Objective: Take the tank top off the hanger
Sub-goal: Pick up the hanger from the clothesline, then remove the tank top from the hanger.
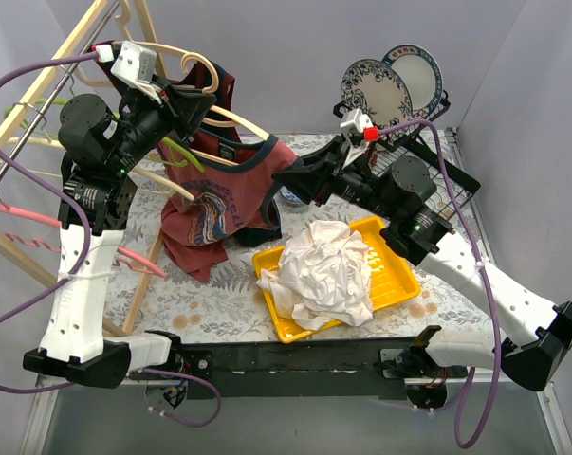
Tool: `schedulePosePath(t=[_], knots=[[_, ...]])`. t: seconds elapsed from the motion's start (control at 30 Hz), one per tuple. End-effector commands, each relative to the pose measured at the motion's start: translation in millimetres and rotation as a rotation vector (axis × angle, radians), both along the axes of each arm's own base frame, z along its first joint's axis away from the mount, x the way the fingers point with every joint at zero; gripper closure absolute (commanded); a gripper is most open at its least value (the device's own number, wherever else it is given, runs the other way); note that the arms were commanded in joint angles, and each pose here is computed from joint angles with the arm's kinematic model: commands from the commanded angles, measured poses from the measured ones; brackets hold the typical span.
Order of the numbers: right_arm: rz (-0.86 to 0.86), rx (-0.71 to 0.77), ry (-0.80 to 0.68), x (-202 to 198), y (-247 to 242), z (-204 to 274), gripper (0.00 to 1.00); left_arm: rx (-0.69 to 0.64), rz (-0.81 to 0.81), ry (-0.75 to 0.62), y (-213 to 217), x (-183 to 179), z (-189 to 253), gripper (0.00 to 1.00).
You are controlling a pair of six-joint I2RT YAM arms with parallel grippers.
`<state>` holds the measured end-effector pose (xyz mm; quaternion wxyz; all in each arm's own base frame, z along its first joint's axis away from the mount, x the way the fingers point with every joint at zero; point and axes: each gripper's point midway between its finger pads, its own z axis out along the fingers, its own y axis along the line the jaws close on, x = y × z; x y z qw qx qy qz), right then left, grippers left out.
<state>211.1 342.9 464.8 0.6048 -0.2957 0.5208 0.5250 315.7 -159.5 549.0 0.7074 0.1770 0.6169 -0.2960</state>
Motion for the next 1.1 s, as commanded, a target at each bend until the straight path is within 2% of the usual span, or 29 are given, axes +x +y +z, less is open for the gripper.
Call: schedulePosePath(t=[0.0, 0.17, 0.2, 0.23, 0.27, 0.33, 0.4, 0.47, 0.6, 0.73, 1.07], knots=[[0.034, 0.096, -0.096, -18.6, -10.1, 47.3, 0.99, -0.044, -0.022, -0.043, -0.6, -14.7, 11.1, 1.0], [0.033, 0.08, -0.067, -17.2, -9.3, 39.9, 0.99, -0.071, -0.019, -0.101, 2.3, -24.3, 16.7, 1.0], [0.024, 0.07, -0.05, -15.4, -9.7, 36.2, 0.95, -0.074, -0.016, -0.109, 2.8, -23.7, 17.1, 1.0], [0.012, 0.065, -0.041, -14.3, -11.3, 34.6, 0.89, -0.075, -0.016, -0.116, 3.1, -25.8, 18.9, 1.0], [-0.018, 0.07, -0.03, -11.8, -16.1, 35.8, 0.74, -0.072, -0.014, -0.118, 3.4, -25.1, 19.1, 1.0], [-0.046, 0.053, -0.002, -10.0, -21.1, 31.9, 0.59, -0.07, -0.013, -0.12, 3.0, -23.3, 19.9, 1.0], [-0.1, 0.058, 0.025, -6.9, -31.4, 34.7, 0.4, -0.06, 0.006, -0.122, 5.0, -17.8, 19.1, 1.0], [-0.186, 0.045, 0.103, 1.6, -44.6, 30.7, 0.28, -0.051, 0.028, -0.129, 7.0, -12.0, 23.0, 1.0], [-0.27, 0.07, 0.229, 6.6, -62.0, 28.4, 0.27, -0.064, 0.111, -0.119, 18.5, -0.6, 28.3, 1.0], [-0.355, 0.133, 0.262, 13.1, -79.6, 36.1, 0.28, -0.08, 0.156, -0.117, 25.0, 6.7, 31.5, 1.0], [-0.161, 0.183, 0.232, -5.6, -52.2, 63.3, 0.35, -0.102, 0.213, -0.095, 33.1, 14.0, 37.6, 1.0]])
